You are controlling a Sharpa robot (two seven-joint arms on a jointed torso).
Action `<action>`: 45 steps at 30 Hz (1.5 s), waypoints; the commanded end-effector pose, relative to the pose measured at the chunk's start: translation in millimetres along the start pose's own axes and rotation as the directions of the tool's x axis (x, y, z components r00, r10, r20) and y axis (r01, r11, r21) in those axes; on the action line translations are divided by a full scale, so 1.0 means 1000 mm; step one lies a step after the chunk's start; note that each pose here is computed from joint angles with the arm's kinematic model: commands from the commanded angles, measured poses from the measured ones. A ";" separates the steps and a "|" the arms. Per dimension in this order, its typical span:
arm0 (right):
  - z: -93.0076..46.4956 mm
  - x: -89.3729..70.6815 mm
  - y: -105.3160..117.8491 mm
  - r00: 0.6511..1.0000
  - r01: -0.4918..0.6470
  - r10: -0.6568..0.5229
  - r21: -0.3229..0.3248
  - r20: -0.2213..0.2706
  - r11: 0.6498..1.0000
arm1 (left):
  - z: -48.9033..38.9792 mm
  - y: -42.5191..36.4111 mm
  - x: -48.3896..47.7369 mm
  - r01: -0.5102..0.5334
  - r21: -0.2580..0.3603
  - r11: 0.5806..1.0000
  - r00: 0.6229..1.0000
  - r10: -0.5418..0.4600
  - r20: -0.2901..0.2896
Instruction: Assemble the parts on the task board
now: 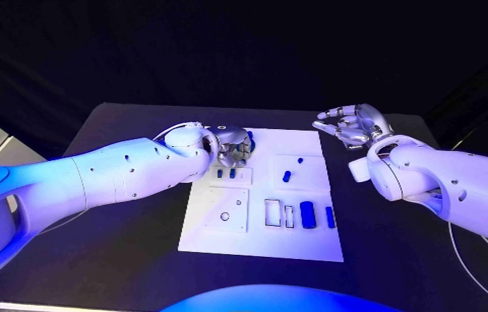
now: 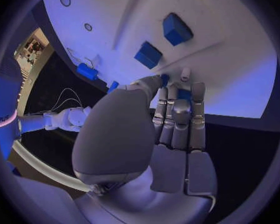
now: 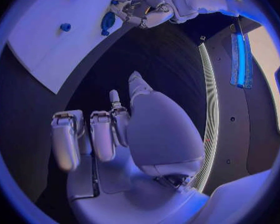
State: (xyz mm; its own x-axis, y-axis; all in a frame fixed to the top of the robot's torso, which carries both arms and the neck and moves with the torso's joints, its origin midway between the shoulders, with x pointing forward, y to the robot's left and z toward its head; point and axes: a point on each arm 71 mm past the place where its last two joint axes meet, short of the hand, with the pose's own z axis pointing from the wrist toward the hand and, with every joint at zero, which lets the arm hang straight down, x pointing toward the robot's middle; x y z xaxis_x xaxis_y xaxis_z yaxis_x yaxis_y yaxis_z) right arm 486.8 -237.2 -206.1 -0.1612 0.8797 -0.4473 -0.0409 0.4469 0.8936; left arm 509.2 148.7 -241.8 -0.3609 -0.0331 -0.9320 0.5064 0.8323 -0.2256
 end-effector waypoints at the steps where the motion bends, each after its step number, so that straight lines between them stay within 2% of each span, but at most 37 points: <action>1: 0.000 0.001 0.001 1.000 0.005 -0.006 -0.018 -0.007 1.000 | 0.0007 -0.0012 0.0035 -0.001 0.002 1.000 0.999 0.001 -0.038; 16: 0.000 0.001 0.001 1.000 0.005 -0.006 -0.018 -0.007 1.000 | 0.0016 -0.0012 0.0055 0.006 0.006 1.000 0.999 -0.005 -0.043; 30: 0.000 0.001 0.002 1.000 0.005 -0.005 -0.020 -0.007 1.000 | 0.0010 0.0002 0.0049 0.023 0.022 0.999 1.000 -0.024 0.014; 37: 0.000 0.001 0.002 1.000 0.005 -0.006 -0.019 -0.007 1.000 | -0.0033 -0.0005 0.0018 0.046 0.035 0.998 0.998 -0.047 0.042; 45: 0.000 0.000 0.001 1.000 0.006 -0.006 -0.018 -0.006 1.000 | -0.0142 0.0031 -0.0077 0.093 0.037 0.995 0.994 -0.095 0.060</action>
State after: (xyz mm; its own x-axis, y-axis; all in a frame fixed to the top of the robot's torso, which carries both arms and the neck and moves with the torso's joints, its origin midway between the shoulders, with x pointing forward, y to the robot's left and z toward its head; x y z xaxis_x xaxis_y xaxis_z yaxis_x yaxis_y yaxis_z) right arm 486.9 -237.7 -206.0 -0.1599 0.8796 -0.4481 -0.0414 0.4476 0.8933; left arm 503.6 160.4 -233.8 -0.3519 -0.1113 -0.9294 0.5004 0.8167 -0.2873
